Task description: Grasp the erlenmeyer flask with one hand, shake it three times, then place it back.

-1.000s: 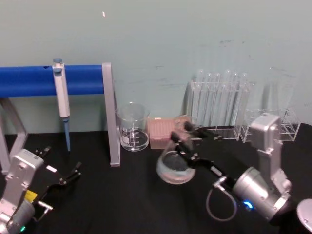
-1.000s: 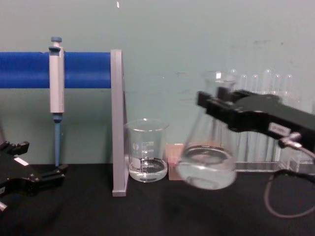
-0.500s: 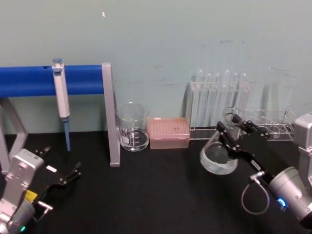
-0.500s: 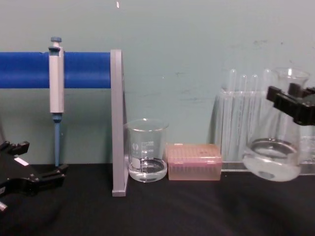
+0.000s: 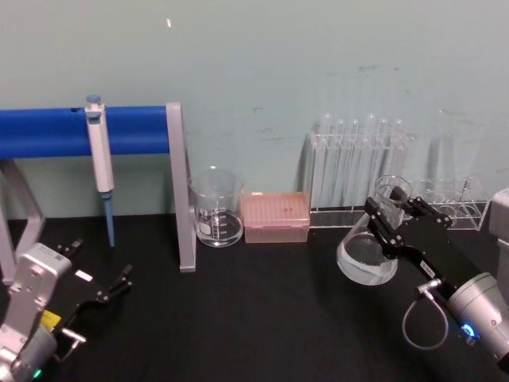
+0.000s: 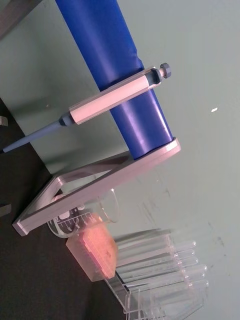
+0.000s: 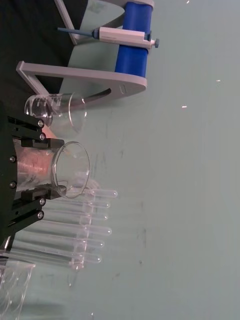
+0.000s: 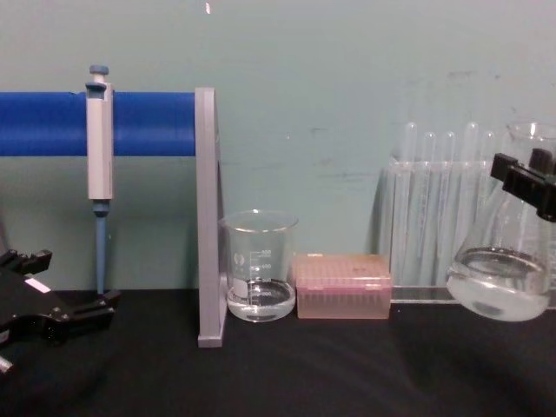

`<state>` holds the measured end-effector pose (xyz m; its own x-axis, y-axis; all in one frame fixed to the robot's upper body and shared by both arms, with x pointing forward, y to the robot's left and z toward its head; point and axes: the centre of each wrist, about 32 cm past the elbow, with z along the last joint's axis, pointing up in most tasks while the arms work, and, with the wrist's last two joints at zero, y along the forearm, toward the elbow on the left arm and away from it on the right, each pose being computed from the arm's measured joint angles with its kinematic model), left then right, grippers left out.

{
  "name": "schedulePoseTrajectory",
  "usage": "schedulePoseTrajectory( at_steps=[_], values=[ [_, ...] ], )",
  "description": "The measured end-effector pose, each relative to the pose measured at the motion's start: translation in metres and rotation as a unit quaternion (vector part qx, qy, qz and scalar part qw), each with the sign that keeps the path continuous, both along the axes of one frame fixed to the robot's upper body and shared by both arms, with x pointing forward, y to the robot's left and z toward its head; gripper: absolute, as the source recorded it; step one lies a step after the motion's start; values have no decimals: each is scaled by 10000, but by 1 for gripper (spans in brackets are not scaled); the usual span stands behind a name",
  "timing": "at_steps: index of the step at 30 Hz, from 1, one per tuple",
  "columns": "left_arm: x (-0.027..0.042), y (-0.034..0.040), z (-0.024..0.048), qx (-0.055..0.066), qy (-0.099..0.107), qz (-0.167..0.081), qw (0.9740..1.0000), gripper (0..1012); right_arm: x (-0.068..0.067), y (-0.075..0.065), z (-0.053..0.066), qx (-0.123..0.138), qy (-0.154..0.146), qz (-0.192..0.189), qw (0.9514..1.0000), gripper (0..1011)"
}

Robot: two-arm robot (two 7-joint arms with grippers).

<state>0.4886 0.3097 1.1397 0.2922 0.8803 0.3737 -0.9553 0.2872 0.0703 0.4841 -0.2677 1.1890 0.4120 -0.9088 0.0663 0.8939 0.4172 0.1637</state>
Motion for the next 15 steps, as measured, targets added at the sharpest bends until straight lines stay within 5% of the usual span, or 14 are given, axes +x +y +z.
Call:
schedulePoseTrajectory(
  at_steps=[15],
  values=[
    [0, 0, 0, 0, 0, 0, 10000, 1001, 54, 160, 9, -105, 56, 736, 9972, 457]
  ],
)
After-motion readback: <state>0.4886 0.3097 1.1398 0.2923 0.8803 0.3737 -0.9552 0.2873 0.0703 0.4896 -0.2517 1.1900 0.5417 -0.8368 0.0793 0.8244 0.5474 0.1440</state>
